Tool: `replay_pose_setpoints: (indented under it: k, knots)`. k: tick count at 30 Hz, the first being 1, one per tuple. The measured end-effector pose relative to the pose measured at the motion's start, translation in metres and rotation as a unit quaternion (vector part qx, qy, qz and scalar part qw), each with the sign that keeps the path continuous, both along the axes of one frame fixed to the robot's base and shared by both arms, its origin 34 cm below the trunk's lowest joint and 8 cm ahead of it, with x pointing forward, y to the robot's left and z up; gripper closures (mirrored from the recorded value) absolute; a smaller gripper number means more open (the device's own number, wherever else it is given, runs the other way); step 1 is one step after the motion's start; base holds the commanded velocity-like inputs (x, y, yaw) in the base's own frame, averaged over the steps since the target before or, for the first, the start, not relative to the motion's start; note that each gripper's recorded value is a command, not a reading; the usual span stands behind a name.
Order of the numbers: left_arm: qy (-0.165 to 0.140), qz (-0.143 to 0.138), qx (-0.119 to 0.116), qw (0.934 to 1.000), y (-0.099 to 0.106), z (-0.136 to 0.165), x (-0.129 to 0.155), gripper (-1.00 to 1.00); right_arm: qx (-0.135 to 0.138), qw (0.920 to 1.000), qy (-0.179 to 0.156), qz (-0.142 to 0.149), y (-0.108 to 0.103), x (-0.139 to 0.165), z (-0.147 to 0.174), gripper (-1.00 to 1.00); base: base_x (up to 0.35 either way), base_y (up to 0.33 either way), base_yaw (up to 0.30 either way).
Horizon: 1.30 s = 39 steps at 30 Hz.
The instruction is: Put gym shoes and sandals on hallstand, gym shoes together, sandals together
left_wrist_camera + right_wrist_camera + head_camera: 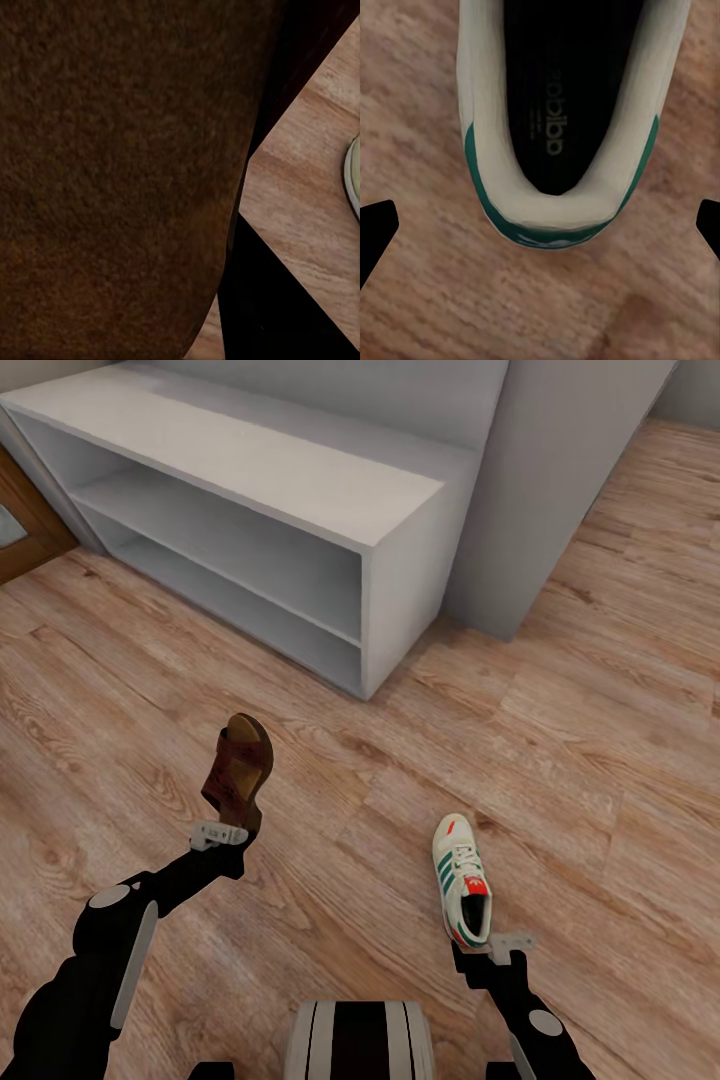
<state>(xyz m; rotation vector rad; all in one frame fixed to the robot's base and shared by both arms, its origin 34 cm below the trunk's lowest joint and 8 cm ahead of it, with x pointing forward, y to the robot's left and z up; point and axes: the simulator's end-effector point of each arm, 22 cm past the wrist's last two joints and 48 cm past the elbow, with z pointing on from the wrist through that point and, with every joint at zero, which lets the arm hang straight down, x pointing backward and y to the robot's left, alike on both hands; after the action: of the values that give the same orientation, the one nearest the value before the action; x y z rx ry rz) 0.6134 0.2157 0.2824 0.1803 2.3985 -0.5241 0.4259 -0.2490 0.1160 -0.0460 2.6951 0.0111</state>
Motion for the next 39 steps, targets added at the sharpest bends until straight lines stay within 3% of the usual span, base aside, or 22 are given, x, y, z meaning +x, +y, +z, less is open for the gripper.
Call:
replay_pose_setpoints:
  k: [18,39]
  knots:
    - [0.041,0.000,0.001,0.9991,0.000,-0.044,-0.020,1.00,0.001,0.9992,0.041,0.000,0.000,-0.032,-0.028,-1.00,0.000,0.000,0.000]
    - [0.041,0.000,0.000,0.9992,0.000,-0.045,-0.020,1.00,0.001,0.9991,0.041,0.000,0.000,-0.033,-0.028,-1.00,0.095,0.000,0.000]
